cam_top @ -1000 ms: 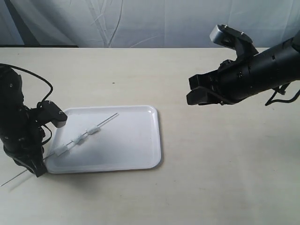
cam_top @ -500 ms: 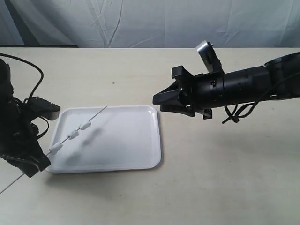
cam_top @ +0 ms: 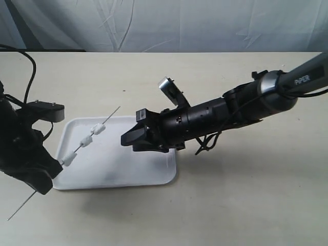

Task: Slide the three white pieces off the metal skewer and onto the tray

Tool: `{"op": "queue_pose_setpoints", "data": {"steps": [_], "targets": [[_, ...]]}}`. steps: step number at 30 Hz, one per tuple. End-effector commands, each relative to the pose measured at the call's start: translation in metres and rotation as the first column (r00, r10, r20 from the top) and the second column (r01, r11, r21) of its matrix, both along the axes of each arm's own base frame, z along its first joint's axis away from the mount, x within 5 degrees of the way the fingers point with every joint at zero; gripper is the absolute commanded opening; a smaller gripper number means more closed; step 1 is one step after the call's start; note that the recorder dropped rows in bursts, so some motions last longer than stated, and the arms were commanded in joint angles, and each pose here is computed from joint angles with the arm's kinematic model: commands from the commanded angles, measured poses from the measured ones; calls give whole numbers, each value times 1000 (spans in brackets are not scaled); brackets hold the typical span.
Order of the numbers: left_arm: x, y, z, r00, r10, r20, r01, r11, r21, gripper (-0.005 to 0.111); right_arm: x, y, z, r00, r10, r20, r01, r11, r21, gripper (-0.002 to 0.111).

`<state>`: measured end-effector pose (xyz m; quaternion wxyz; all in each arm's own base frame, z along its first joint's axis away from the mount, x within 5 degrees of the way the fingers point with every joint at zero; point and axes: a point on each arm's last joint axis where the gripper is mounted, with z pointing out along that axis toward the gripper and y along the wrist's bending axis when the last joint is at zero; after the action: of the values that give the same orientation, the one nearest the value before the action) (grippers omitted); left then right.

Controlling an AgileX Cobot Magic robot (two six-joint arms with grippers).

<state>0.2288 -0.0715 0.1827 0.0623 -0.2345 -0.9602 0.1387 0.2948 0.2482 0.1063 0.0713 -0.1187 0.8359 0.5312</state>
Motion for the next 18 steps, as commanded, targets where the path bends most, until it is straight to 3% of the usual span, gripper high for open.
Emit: {"op": "queue_pose_setpoints", "data": {"steps": [1,8,18], "targets": [[-3,-3,11,999,24,34,-22,999,-41,0,7,19,3,1000,13,-21,-13,999,42,42],[-7,-3,13,1000,20,11,-20,999,-46,0,16,29,15,1000,19,1,-19,996,82,42],[-7,-11,15,1000,27,7,-25,990,-137,0,19,30,17,1000,9,8,-10,997,80,42]]}}
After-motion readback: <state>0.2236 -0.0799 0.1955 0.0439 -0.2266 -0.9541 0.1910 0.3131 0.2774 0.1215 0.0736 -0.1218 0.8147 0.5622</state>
